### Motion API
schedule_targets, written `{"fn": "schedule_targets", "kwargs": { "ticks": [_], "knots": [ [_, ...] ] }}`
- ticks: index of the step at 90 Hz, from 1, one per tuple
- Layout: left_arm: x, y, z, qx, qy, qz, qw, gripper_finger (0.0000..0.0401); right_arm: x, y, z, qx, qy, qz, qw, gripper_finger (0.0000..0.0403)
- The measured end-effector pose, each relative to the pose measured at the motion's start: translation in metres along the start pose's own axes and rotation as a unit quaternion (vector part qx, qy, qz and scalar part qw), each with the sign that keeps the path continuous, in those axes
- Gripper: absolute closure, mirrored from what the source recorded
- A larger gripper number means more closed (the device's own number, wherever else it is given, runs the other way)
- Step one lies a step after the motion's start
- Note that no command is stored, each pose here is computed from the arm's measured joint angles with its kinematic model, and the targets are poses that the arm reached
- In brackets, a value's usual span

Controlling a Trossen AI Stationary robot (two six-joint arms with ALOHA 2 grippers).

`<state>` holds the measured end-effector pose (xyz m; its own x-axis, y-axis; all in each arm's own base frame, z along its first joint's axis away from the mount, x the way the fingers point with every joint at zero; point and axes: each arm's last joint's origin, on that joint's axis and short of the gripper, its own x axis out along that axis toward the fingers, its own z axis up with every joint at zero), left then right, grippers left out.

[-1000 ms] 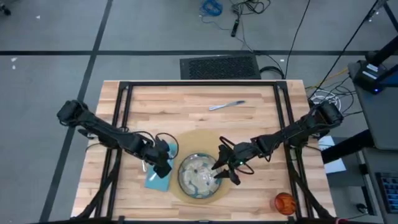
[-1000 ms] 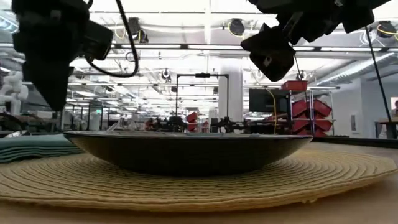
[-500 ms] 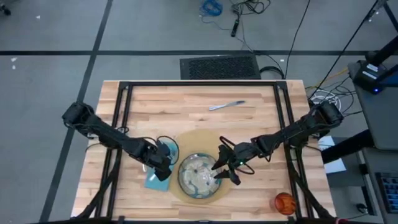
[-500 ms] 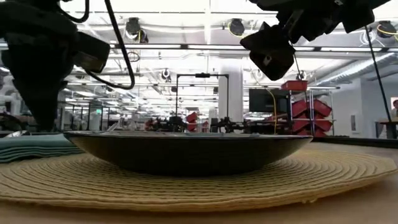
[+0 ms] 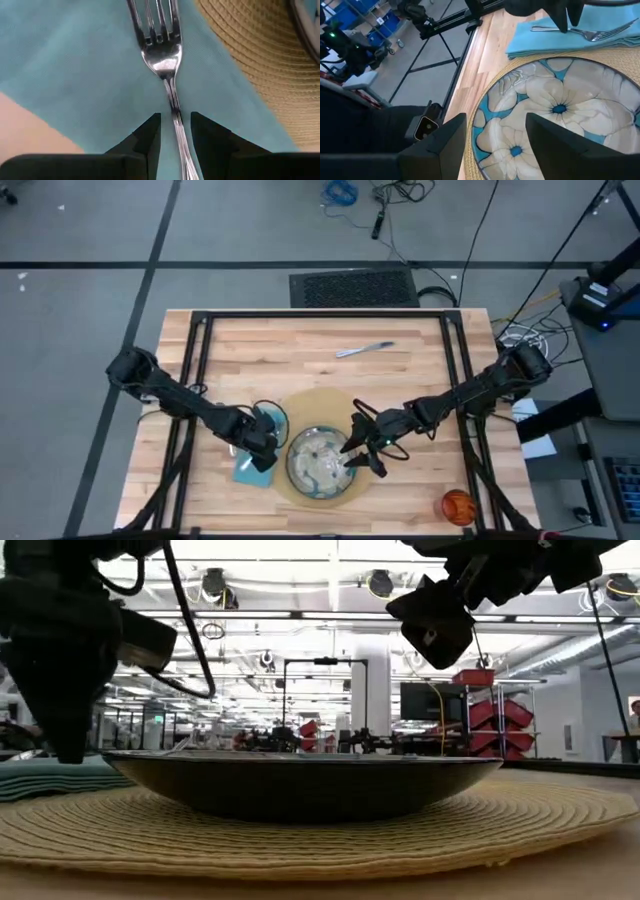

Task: Set table place
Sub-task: Put the silver fork on the blue napkin

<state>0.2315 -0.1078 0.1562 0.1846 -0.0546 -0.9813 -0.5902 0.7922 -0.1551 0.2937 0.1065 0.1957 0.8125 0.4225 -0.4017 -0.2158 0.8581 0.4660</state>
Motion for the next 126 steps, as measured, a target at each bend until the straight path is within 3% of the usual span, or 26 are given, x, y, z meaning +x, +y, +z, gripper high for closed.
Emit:
{"fn": "schedule_targets", "kwargs": {
  "ticks": [20, 36, 66, 91, 107, 117, 126],
  "knots": [
    [0.002, 0.0, -0.001, 0.014, 0.015, -0.002, 1.0, 0.0318, 0.0, 0.0, 0.0, 0.0, 0.0, 0.0, 1.0, 0.0206],
    [0.002, 0.0, -0.001, 0.038, 0.014, -0.003, 0.999, 0.0391, 0.0, 0.0, 0.0, 0.0, 0.0, 0.0, 1.0, 0.0206],
    [-0.016, -0.005, 0.004, 0.034, -0.019, -0.01, 0.999, 0.0401, 0.0, 0.0, 0.0, -0.002, 0.0, 0.0, 1.0, 0.0206],
    [-0.058, -0.01, 0.011, -0.05, -0.033, -0.011, 0.998, 0.0401, 0.0, -0.001, 0.0, -0.006, 0.003, -0.001, 1.0, 0.0206],
    [-0.059, -0.009, 0.008, -0.125, -0.012, -0.022, 0.992, 0.0401, 0.0, 0.001, -0.002, -0.014, 0.006, 0.001, 1.0, 0.0206],
    [-0.055, -0.007, 0.005, -0.137, 0.019, -0.023, 0.99, 0.0401, 0.001, 0.004, -0.004, -0.022, 0.013, 0.005, 1.0, 0.0206],
    [-0.055, -0.006, 0.006, -0.138, 0.002, -0.016, 0.99, 0.0401, 0.001, 0.007, -0.006, -0.03, 0.016, 0.01, 0.999, 0.0206]
  ]
}}
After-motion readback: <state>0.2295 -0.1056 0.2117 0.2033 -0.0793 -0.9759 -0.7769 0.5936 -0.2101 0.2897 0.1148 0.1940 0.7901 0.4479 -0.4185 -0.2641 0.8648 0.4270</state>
